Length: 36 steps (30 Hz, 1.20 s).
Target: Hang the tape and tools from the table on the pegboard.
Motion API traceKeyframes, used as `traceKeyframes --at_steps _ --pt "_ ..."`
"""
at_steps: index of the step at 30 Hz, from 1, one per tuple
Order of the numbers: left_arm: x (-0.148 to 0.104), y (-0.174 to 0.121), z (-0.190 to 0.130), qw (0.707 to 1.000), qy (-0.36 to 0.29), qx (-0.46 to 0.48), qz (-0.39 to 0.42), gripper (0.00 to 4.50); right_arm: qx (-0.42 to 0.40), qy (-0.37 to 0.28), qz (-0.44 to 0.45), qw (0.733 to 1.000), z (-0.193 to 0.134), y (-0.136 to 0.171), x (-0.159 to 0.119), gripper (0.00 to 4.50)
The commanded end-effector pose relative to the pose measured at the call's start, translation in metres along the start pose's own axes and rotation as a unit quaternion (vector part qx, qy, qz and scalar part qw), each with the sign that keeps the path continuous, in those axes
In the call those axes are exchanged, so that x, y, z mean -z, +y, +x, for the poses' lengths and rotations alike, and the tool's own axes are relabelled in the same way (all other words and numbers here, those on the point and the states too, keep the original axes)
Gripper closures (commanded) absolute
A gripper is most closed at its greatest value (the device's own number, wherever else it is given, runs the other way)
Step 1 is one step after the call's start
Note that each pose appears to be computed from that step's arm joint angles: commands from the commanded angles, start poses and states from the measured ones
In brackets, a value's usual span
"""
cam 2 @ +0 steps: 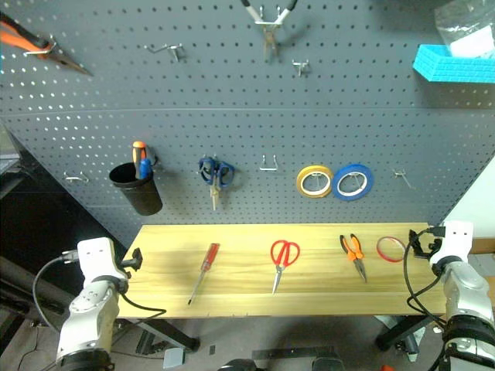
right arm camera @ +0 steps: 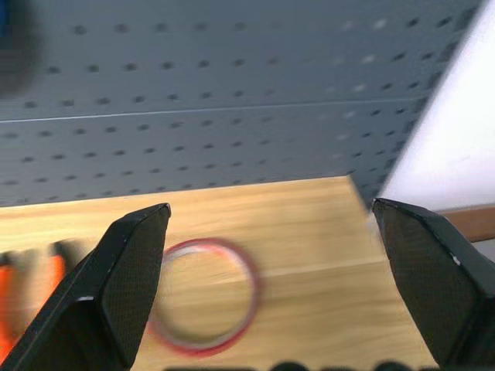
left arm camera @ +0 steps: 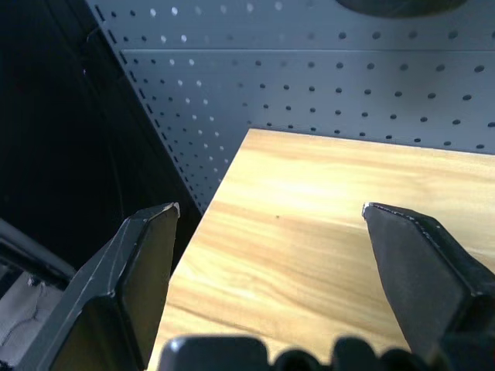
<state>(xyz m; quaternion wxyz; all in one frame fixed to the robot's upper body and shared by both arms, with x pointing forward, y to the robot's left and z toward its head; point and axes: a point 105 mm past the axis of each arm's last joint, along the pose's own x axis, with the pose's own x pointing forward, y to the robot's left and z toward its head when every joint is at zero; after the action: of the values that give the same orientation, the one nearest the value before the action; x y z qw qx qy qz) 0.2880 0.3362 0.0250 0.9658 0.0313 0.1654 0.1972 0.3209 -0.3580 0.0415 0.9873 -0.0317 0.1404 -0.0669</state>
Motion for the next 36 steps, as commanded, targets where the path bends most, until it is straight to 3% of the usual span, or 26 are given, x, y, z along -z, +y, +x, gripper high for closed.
traceKeyframes --at_steps 1,8,12,17,24,32,36 --pt "-0.024 -0.024 -0.009 0.998 -0.025 0.047 -0.040 0.40 -0.028 -0.009 -0.008 1.000 -0.005 0.017 -0.019 0.16" --pt "-0.054 -0.093 -0.025 0.974 -0.033 0.219 0.038 0.40 -0.071 0.028 -0.056 0.995 -0.010 0.044 -0.019 0.16" --pt "-0.080 -0.169 -0.066 0.886 -0.077 0.431 0.151 0.40 -0.113 0.046 -0.105 0.987 -0.003 0.062 -0.024 0.16" --pt "-0.094 -0.211 -0.100 0.790 -0.094 0.567 0.214 0.40 -0.133 0.062 -0.124 0.981 0.016 0.068 -0.033 0.16" --pt "-0.105 -0.230 -0.117 0.719 -0.110 0.636 0.257 0.40 -0.124 0.088 -0.153 0.977 0.044 0.063 -0.037 0.16" --pt "-0.109 -0.238 -0.127 0.691 -0.122 0.659 0.272 0.40 -0.145 0.142 -0.162 0.966 0.058 0.062 -0.031 0.16" --pt "-0.106 -0.239 -0.130 0.682 -0.124 0.664 0.281 0.38 -0.156 0.169 -0.158 0.960 0.059 0.062 -0.027 1.04"
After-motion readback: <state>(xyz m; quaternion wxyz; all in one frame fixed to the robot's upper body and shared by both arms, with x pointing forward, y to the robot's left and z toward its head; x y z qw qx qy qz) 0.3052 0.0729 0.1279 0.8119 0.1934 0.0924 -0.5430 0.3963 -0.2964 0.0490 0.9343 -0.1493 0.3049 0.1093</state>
